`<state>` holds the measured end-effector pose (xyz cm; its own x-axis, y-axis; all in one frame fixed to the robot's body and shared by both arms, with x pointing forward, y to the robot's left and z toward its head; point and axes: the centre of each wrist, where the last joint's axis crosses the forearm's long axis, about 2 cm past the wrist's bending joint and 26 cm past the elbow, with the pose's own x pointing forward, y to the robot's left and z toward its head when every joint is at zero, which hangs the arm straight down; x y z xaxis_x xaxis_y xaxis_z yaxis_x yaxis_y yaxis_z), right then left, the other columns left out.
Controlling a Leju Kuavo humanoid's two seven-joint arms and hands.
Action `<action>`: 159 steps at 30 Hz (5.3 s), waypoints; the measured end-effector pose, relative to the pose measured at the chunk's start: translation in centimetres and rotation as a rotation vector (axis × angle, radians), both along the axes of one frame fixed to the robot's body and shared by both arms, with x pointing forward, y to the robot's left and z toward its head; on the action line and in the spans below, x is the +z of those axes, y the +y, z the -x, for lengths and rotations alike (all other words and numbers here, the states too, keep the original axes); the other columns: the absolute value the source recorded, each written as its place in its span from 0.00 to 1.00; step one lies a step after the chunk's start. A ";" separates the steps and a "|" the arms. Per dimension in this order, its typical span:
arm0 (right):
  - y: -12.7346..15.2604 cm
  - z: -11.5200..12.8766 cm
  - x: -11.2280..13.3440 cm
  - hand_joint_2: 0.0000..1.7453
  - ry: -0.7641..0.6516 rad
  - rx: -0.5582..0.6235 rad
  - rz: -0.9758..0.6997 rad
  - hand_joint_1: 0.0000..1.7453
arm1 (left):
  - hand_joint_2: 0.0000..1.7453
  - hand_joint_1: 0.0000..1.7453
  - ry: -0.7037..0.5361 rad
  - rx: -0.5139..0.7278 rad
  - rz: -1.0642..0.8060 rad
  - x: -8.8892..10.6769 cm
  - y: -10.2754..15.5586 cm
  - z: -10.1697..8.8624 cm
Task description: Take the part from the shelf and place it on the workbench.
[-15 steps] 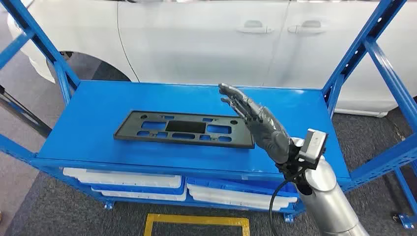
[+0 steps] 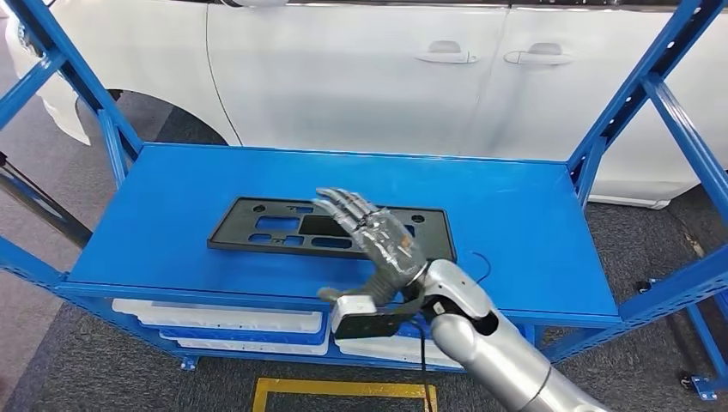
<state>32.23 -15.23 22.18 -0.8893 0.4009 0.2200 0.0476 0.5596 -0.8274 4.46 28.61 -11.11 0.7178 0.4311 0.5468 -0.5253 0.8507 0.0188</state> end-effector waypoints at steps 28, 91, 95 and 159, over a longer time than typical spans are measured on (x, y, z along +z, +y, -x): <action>18.4 4.5 -4.8 1.00 -0.176 0.121 0.357 0.00 | 0.00 0.00 0.024 -0.095 -0.025 0.0 -0.4 -0.2; 11.4 -6.3 -3.7 1.00 -0.112 -0.451 0.610 1.00 | 0.75 0.00 -0.063 -0.199 -0.047 0.3 1.0 -2.0; 11.2 -6.4 -3.8 1.00 -0.111 -0.449 0.601 1.00 | 1.00 0.00 -0.111 -0.197 -0.066 0.3 1.0 -2.2; -0.2 3.5 9.6 1.00 0.324 0.912 -0.896 1.00 | 1.00 0.00 -0.279 0.206 -0.195 0.1 1.7 -0.7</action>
